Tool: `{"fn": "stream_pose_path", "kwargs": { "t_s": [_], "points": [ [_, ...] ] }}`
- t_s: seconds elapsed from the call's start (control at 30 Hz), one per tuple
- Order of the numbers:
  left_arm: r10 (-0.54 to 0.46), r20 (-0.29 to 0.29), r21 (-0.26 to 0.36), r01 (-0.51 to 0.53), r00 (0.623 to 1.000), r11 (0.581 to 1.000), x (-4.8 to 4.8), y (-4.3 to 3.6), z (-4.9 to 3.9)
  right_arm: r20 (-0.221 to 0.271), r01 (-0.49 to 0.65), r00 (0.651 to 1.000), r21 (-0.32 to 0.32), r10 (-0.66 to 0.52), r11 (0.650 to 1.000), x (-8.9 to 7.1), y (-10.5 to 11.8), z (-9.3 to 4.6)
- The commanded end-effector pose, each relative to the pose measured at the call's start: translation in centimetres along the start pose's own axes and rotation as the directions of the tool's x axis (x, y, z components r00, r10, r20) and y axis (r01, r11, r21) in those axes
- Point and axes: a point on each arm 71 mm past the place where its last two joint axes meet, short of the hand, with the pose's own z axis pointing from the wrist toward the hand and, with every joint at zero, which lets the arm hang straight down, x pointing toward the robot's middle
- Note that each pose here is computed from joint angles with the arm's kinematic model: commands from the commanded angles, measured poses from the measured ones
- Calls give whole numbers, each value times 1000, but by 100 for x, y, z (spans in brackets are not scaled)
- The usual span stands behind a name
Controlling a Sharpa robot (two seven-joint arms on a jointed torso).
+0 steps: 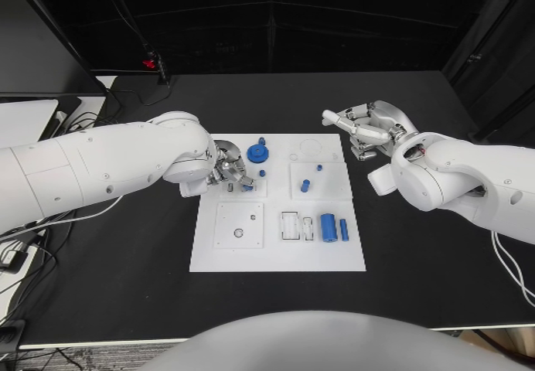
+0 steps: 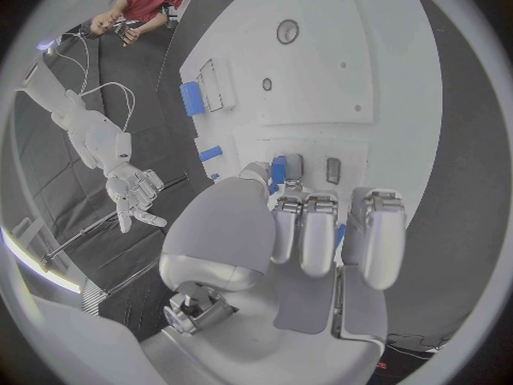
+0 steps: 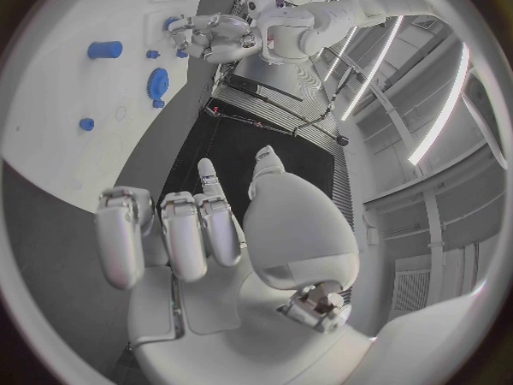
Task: Assemble the parts on the task board
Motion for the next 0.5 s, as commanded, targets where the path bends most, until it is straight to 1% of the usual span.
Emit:
{"fn": "stream_pose_path", "kwargs": {
  "t_s": [0.03,0.23,0.5],
  "points": [
    [-6,21,32,5,1000,999,-26,-3,-38,1,-2,1000,3,2,1000,-4,-2,1],
    [-15,33,42,13,999,999,-56,45,-92,2,-2,1000,8,2,1000,-5,-17,2],
    [-16,19,20,15,1000,1000,-56,162,-154,4,-1,1000,15,1,1000,-11,-34,-1]
  ]
}}
